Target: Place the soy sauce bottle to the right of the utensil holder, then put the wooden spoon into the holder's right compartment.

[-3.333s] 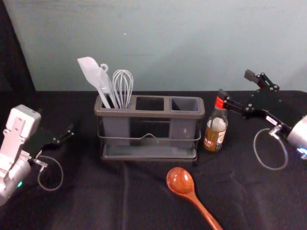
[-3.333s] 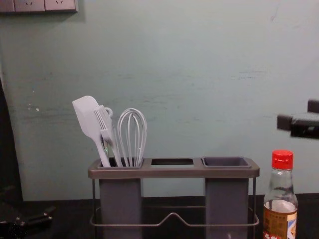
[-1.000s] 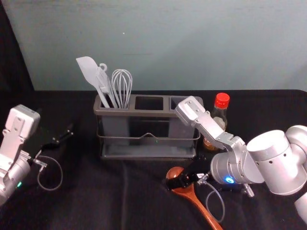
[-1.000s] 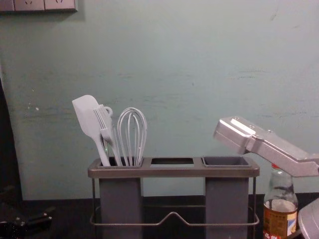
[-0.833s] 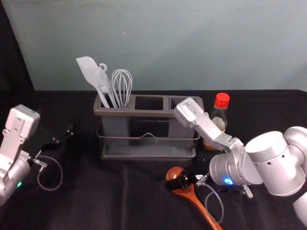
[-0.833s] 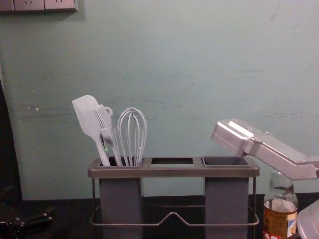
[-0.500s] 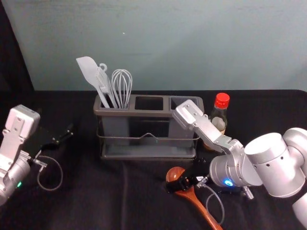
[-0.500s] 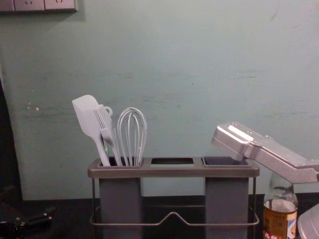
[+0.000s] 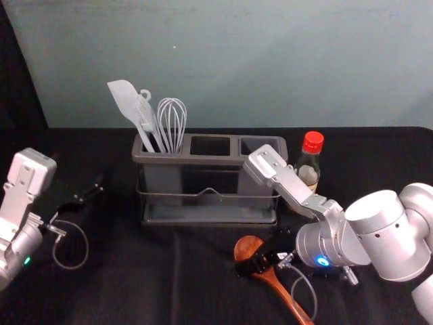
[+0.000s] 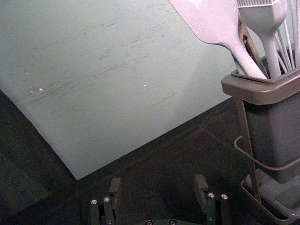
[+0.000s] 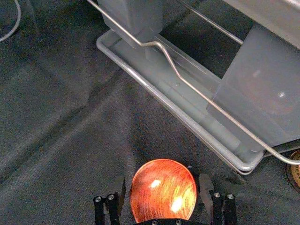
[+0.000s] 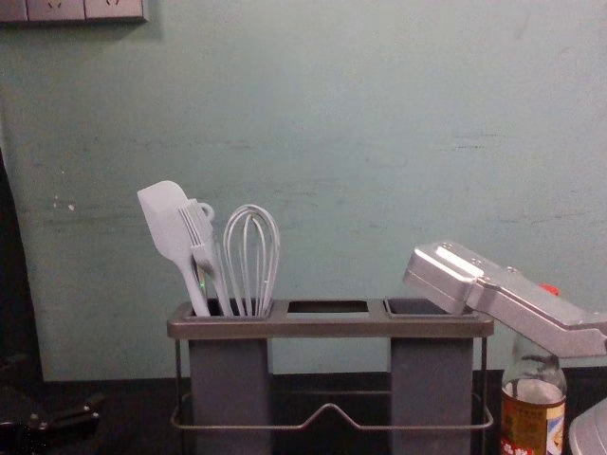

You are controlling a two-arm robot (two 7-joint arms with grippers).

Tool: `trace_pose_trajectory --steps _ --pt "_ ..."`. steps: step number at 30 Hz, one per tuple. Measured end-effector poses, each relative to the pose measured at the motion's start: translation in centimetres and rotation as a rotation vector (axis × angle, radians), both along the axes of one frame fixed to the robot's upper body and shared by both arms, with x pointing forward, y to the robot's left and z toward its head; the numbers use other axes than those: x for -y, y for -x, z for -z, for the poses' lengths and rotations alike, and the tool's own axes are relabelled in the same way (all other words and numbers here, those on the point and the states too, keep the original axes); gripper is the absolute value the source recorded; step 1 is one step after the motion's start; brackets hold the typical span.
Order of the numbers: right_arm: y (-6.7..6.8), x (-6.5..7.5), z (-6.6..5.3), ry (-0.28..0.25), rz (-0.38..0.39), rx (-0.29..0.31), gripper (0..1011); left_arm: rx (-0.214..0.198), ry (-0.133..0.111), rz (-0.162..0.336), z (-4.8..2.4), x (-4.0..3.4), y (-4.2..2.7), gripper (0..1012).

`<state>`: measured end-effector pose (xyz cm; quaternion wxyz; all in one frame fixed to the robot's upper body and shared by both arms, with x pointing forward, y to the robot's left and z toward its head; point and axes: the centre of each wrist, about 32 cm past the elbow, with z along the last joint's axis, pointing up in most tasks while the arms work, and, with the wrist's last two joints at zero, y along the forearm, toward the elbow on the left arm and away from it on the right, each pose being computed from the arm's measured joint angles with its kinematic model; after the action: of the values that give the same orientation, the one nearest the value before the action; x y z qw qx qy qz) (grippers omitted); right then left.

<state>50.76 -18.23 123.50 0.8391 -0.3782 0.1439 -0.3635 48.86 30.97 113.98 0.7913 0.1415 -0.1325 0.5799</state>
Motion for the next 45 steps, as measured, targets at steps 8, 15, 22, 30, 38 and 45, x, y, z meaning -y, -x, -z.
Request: trace_pose_trajectory --steps 8,15,22,30,38,45 --pt "-0.11 0.01 0.22 0.003 0.008 -0.012 1002 0.0 0.0 0.0 0.0 0.0 0.0 1011" --pt "-0.08 -0.2 0.3 0.012 0.008 -0.017 1002 0.0 0.0 0.0 0.0 0.0 0.0 1011" --pt "-0.08 -0.19 0.31 0.012 0.008 -0.018 1002 0.0 0.0 0.0 0.0 0.0 0.0 1011" --pt "-0.08 -0.18 0.3 0.012 0.008 -0.018 1002 0.0 0.0 0.0 0.0 0.0 0.0 1012" --pt "-0.09 -0.18 0.29 0.012 0.007 -0.017 982 0.0 0.0 0.0 0.0 0.0 0.0 1011" --pt "-0.08 -0.18 0.3 0.012 0.007 -0.017 841 0.0 0.0 0.0 0.0 0.0 0.0 1011"
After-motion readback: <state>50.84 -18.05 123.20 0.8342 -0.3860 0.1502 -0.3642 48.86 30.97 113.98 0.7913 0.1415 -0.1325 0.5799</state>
